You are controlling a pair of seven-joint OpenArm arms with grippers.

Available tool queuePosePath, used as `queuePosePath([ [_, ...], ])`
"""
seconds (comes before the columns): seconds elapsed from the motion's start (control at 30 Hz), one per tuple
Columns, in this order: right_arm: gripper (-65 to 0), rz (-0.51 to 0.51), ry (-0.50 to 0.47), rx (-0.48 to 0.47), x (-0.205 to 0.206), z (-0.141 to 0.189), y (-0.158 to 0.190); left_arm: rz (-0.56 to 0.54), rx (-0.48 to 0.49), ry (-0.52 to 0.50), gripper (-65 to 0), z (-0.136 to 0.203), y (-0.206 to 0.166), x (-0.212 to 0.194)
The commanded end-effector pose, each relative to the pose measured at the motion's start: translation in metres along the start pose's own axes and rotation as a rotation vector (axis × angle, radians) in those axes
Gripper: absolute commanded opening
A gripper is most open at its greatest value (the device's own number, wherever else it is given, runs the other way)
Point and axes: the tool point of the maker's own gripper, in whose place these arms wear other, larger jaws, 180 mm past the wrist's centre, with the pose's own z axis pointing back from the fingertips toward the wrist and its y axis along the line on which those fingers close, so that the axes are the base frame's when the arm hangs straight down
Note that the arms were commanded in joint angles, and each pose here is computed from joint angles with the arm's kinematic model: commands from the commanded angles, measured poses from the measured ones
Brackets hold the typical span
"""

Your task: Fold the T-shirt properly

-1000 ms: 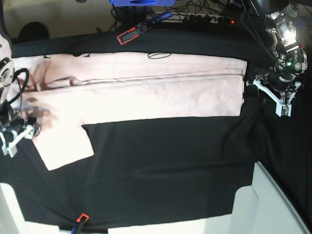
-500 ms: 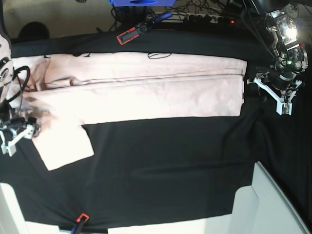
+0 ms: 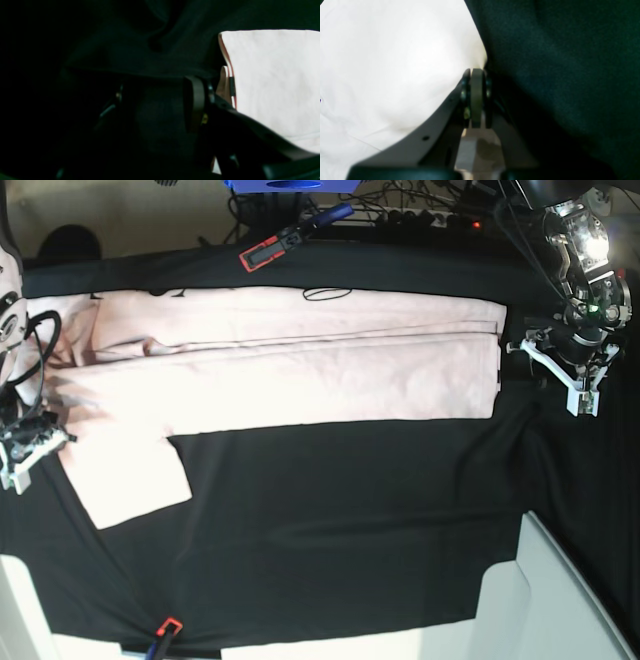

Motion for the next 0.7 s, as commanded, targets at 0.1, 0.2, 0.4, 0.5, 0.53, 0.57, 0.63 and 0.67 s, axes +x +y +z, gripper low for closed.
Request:
queuePosePath([
  [0.1,-65.0,0.041,-0.027,-0.051,0.022,0.010,-0.016,0.002,0.013,-0.052,-35.1,0.001,0.006,0.017],
  [0.2,-65.0,0.079,-0.066,-0.084,0.031,0.018,-0.025,0.003,0.011,-0.051,-35.1,0.001,0.005,0.017],
  [0.4,-65.0,0.127,-0.069,-0.125,0.047,0.031,-0.033,0.001,0.007,-0.054,-35.1,0.000,0.004,0.019],
  [0.5,-65.0,0.158,-0.064,-0.102,0.050,0.034,-0.028,0.001,0.003,-0.061,-34.8,-0.001,0.002,0.022],
  [0.53,-65.0,0.172,-0.059,-0.092,0.052,0.036,-0.026,0.008,0.000,-0.065,-34.8,-0.002,0.000,0.024],
  [0.57,-65.0,0.184,-0.056,-0.090,0.054,0.038,-0.025,0.013,0.002,-0.062,-34.8,-0.002,-0.001,0.022],
  [0.63,-65.0,0.199,-0.050,-0.103,0.059,0.042,-0.027,0.023,-0.001,-0.050,-34.8,-0.005,-0.002,0.018],
  [0.67,-65.0,0.204,-0.046,-0.106,0.060,0.043,-0.026,0.029,-0.005,-0.042,-34.6,-0.007,-0.003,0.015],
])
